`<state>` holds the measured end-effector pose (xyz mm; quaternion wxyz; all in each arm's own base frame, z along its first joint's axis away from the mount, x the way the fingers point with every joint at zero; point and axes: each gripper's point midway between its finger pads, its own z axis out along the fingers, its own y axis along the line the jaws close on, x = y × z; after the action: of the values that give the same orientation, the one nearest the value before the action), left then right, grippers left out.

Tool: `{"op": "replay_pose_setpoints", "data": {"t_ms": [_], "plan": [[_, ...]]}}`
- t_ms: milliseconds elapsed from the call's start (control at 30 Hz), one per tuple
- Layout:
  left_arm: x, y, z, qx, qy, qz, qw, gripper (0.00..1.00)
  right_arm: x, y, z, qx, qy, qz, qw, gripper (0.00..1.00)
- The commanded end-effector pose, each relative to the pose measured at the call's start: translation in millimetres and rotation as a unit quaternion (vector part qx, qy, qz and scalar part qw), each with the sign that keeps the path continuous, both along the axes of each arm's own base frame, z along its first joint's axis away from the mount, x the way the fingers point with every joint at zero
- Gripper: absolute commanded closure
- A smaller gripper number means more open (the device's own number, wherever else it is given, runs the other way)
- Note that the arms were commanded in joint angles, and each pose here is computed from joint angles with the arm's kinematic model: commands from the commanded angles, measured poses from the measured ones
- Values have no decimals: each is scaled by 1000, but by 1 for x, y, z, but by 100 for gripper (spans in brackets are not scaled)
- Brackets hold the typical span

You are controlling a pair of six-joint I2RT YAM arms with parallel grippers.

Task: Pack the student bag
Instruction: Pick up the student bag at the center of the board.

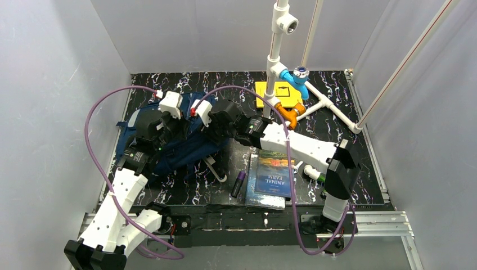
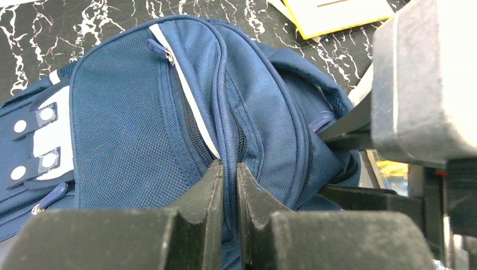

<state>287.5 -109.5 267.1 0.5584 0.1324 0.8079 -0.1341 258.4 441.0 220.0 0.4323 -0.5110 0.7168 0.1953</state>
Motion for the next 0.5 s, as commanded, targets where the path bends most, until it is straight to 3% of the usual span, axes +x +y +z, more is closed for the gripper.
{"op": "replay_pose_setpoints", "data": {"t_ms": [0, 100, 133, 200, 233, 267, 367, 467], "plan": [[5, -10, 60, -40, -104, -22, 993, 100, 2, 10, 41, 80, -46, -18, 996, 68], [12, 1, 53, -52, -80, 28, 995, 100, 1, 5, 44, 100, -44, -35, 993, 98], [16, 10, 49, -57, -63, 65, 994, 91, 3, 2, 44, 101, -42, -49, 993, 99], [19, 27, 38, -66, -4, 142, 988, 47, 11, -5, 44, 102, -39, -93, 990, 99], [17, 34, 35, -84, 29, 182, 979, 31, 17, -10, 44, 102, -41, -119, 987, 99], [9, 39, 23, -81, 74, 206, 972, 21, 23, -15, 45, 101, -45, -146, 983, 99], [-9, 34, 24, -110, 118, 211, 964, 5, 41, -34, 57, 109, -65, -228, 965, 99], [-29, 38, 24, -154, 124, 232, 952, 2, 50, -46, 72, 116, -82, -271, 952, 99]]}}
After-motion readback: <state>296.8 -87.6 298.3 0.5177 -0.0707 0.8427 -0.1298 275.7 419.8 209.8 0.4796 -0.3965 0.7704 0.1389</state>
